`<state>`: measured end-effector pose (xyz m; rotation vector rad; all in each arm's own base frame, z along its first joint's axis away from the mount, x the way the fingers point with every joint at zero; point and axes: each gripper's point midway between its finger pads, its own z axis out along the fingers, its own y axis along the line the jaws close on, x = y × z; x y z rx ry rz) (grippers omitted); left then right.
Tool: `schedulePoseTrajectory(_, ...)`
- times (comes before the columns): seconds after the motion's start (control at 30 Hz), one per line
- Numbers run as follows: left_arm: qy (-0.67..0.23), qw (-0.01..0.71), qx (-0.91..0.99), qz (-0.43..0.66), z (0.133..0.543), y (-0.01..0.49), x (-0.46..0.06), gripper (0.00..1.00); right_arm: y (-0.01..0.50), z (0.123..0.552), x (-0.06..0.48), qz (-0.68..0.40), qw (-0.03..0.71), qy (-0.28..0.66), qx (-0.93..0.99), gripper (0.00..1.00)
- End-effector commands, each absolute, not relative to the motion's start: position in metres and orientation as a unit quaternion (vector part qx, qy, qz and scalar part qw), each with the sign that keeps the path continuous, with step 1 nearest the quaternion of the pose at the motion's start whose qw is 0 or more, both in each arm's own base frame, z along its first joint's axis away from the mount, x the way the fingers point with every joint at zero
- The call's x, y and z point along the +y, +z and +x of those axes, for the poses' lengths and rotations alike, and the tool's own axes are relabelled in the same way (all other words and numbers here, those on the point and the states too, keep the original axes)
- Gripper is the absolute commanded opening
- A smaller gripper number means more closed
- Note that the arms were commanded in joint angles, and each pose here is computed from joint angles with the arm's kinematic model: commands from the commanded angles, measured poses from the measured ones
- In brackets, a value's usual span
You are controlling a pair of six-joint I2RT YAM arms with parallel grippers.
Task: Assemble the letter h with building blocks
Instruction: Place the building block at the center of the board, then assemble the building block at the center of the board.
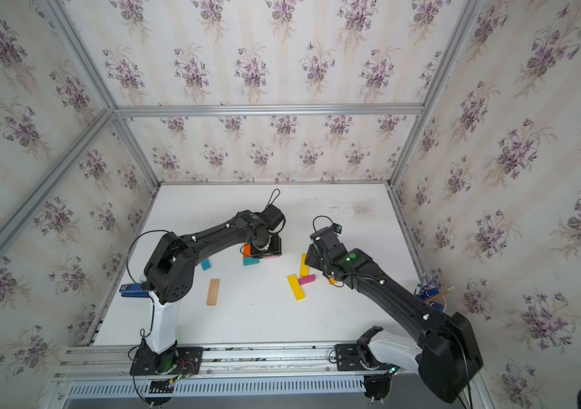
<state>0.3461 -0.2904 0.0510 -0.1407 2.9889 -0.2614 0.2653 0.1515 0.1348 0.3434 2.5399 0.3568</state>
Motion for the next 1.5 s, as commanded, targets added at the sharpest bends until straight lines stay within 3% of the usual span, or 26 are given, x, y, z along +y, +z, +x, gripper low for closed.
schedulePoseTrajectory(0.0, -0.089, 0.065, 0.993, -0.053, 0.349, 0.042, -0.294, 0.6, 0.133, 0.262, 0.148, 0.129, 0.27, 0.128, 0.945, 0.72)
schedulePoseTrajectory(0.23, -0.101, 0.055, 0.992, -0.051, 0.348, 0.032, -0.305, 0.71, 0.133, 0.262, 0.149, 0.126, 0.267, 0.129, 0.947, 0.72)
schedulePoseTrajectory(0.4, -0.105, 0.081, 0.99, -0.046, 0.348, 0.058, -0.304, 0.82, 0.131, 0.262, 0.155, 0.119, 0.262, 0.138, 0.948, 0.76)
schedulePoseTrajectory(0.53, -0.099, 0.112, 0.988, -0.046, 0.342, 0.093, -0.287, 0.83, 0.132, 0.269, 0.169, 0.104, 0.261, 0.163, 0.946, 0.76)
schedulePoseTrajectory(0.87, -0.102, 0.269, 0.952, -0.106, 0.289, 0.206, -0.152, 0.83, 0.104, 0.304, 0.236, 0.048, 0.214, 0.218, 0.951, 0.69)
schedulePoseTrajectory(1.13, -0.122, 0.254, 0.944, -0.173, 0.246, 0.183, -0.077, 0.83, 0.059, 0.324, 0.281, 0.031, 0.171, 0.217, 0.961, 0.67)
schedulePoseTrajectory(1.47, -0.146, 0.22, 0.943, -0.203, 0.239, 0.154, -0.068, 0.82, 0.027, 0.32, 0.296, 0.023, 0.144, 0.198, 0.969, 0.62)
